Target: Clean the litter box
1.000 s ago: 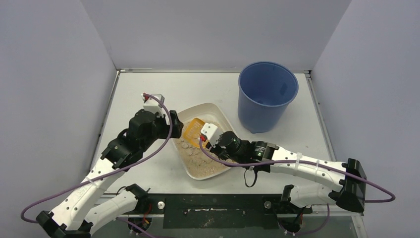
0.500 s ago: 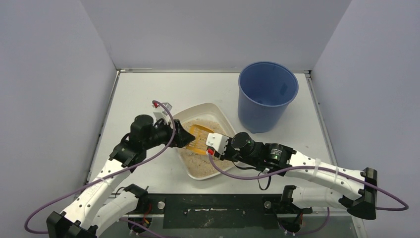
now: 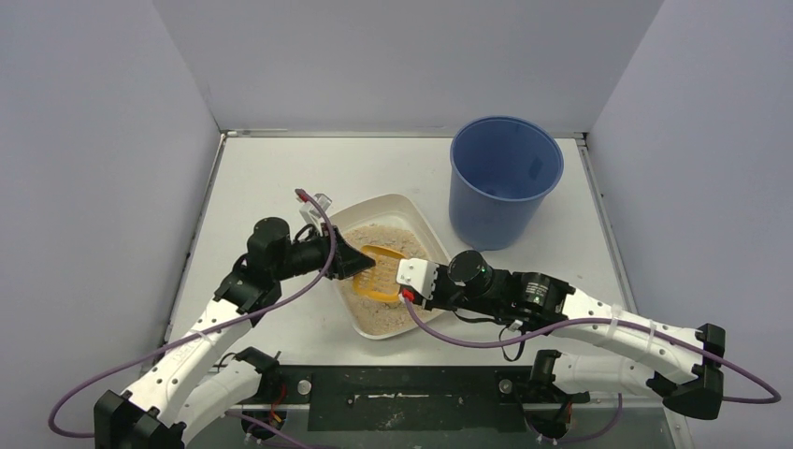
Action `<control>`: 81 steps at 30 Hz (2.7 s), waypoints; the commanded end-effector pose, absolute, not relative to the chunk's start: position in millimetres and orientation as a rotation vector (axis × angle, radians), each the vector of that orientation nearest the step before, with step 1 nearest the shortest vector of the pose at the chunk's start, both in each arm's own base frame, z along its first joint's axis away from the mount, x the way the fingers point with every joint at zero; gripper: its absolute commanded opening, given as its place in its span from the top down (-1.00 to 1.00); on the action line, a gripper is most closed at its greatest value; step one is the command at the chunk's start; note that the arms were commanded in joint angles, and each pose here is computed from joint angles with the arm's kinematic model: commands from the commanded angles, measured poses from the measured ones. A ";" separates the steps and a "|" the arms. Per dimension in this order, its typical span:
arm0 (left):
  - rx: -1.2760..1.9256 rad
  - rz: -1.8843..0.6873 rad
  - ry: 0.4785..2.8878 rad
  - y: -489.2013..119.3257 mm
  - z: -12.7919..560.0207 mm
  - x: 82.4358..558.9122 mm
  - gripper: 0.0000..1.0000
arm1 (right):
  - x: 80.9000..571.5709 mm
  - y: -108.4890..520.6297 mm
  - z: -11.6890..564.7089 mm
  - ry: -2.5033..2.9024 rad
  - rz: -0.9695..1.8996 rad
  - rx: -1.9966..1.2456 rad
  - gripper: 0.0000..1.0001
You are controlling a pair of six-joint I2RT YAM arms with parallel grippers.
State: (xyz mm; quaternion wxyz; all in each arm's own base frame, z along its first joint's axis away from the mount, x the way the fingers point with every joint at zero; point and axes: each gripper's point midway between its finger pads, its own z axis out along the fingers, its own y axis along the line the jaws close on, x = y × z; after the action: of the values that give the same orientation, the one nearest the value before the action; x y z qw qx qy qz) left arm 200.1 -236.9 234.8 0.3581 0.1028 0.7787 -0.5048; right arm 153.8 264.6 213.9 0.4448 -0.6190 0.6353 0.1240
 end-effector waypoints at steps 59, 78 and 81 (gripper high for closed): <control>0.225 -1.539 1.788 -234.8 264.0 227.7 1.00 | 210.8 211.0 308.2 1.789 0.672 -0.362 -1.00; 0.329 -1.761 1.537 -232.7 317.8 189.6 1.00 | 133.6 224.8 363.8 1.627 1.148 -0.486 -0.95; 0.336 -1.782 1.508 -231.8 325.3 185.2 1.00 | 120.8 225.3 370.7 1.602 1.213 -0.511 -0.93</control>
State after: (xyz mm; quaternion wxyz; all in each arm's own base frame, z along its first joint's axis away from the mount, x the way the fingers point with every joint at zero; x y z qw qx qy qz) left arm 199.6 -235.6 296.5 0.3562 0.0988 0.6355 -0.6779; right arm 142.3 222.7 338.1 0.5078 -0.1983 0.7109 0.4444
